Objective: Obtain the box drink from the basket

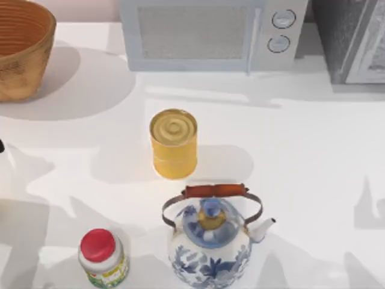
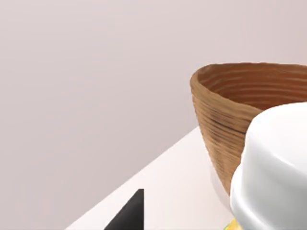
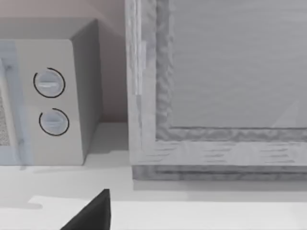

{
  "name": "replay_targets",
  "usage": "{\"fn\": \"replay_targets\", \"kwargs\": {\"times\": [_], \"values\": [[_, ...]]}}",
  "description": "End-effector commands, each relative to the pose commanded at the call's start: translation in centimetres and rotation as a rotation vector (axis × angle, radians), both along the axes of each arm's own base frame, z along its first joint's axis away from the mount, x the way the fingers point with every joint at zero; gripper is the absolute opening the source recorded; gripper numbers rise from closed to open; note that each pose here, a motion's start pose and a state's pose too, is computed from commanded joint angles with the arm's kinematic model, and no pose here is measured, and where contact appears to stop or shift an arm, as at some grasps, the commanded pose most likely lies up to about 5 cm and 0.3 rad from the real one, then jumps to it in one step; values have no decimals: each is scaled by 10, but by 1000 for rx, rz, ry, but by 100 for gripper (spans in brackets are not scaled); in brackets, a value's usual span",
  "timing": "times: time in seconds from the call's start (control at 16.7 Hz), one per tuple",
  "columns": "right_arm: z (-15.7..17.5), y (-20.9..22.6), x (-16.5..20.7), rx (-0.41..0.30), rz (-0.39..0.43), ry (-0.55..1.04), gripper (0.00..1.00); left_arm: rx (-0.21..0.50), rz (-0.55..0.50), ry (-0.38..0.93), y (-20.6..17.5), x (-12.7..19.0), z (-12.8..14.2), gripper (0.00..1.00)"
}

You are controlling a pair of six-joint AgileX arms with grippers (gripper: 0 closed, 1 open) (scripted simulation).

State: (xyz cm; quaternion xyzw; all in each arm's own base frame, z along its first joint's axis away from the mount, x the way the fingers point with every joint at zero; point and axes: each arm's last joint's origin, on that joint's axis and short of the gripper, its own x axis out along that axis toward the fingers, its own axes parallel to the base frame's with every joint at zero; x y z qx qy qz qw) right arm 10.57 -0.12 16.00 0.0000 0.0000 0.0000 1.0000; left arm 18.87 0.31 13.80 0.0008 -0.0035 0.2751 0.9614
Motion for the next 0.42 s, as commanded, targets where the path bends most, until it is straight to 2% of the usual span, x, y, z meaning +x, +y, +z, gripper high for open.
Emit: {"fn": "replay_targets", "kwargs": {"times": [0.06,0.12,0.42], "values": [[0,0,0,0,0,0,100,0,0,0,0,0,0,98],[0,0,0,0,0,0,100,0,0,0,0,0,0,100],[0,0,0,0,0,0,100,0,0,0,0,0,0,100]]}}
